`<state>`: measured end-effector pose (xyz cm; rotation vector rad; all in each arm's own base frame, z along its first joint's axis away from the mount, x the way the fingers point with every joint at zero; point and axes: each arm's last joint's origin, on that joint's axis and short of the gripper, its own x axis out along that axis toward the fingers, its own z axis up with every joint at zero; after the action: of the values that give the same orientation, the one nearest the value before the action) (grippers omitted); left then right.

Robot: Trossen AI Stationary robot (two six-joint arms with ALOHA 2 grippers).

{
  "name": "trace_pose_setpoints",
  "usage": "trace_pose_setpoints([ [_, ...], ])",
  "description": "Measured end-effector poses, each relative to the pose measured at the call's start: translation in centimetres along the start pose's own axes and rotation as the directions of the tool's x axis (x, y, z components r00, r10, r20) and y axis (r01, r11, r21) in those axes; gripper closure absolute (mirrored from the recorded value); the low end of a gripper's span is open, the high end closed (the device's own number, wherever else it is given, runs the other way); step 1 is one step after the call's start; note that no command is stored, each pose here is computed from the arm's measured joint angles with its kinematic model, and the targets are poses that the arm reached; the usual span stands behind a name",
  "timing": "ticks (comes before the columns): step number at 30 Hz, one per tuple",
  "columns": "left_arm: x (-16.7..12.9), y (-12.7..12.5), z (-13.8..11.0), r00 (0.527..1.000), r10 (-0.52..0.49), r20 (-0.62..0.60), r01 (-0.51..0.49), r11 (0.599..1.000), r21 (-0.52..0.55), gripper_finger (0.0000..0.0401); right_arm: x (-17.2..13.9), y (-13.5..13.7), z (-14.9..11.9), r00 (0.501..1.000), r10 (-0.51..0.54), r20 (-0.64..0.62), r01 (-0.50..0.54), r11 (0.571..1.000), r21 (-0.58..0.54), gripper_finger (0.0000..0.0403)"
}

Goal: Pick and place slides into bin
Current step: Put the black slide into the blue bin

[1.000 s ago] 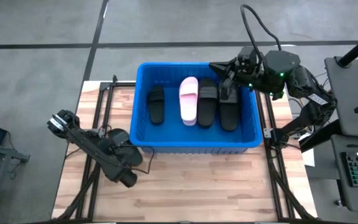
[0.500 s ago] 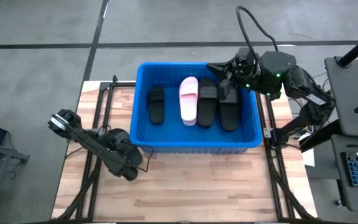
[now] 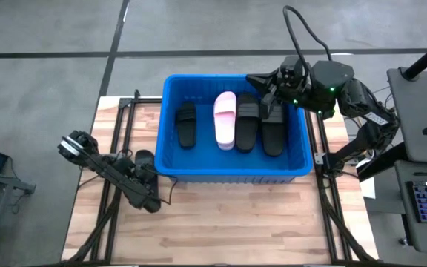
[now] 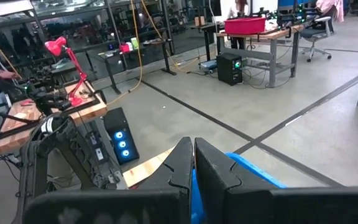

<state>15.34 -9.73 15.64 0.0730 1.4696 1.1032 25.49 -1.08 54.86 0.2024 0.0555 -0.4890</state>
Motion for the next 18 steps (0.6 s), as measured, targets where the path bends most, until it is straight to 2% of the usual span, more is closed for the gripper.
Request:
trace_pose_setpoints([
  [10, 0.13, -0.03, 0.03, 1.000, 0.007, 0.018, -0.007, 1.000, 0.001, 0.0220, 0.00, 0.00, 0.00, 1.000, 0.000, 0.000, 0.000, 1.000, 0.000, 0.0394],
  [14, 0.10, -0.04, 0.03, 1.000, 0.004, 0.013, -0.004, 1.000, 0.002, 0.0273, 0.00, 0.00, 0.00, 1.000, 0.000, 0.000, 0.000, 1.000, -0.001, 0.0394],
  [18, 0.05, 0.04, 0.03, 1.000, -0.001, 0.009, 0.001, 0.999, 0.032, 0.0346, 0.00, 0.00, 0.00, 1.000, 0.000, 0.000, 0.000, 1.000, -0.001, 0.0394],
])
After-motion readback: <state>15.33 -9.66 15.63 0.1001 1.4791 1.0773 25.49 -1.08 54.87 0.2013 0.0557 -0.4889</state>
